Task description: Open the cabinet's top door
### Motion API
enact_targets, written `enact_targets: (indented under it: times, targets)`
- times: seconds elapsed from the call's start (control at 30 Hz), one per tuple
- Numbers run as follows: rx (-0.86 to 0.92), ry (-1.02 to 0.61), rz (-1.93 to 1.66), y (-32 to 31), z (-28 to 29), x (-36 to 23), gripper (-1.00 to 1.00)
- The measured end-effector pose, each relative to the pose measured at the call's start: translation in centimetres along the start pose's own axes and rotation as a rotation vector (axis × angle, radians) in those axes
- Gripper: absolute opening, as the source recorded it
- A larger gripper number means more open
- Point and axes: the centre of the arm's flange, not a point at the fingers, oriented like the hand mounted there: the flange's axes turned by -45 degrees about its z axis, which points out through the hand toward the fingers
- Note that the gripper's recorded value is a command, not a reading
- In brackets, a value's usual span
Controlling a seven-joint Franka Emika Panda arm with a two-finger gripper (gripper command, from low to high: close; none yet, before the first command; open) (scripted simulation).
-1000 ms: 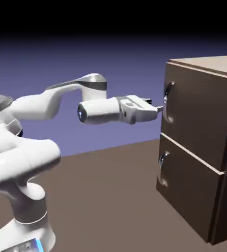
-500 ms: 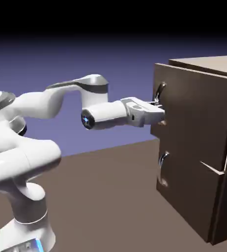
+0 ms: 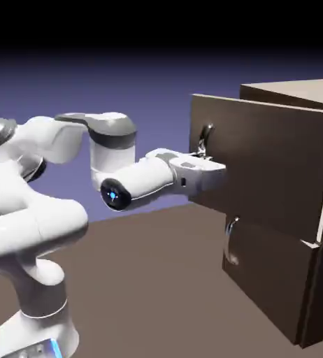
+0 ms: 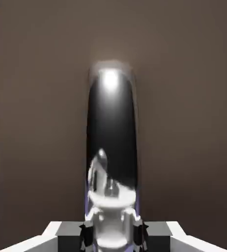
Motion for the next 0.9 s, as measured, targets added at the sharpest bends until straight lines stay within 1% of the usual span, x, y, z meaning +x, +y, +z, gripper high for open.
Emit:
enact_targets:
  times: [0.4, 0.9]
  targets:
    - [0.231, 0.0, 0.0, 4.1, -6.1, 0.0, -1.0]
    - [0.56, 0.0, 0.0, 12.0, -12.8, 0.0, -1.0]
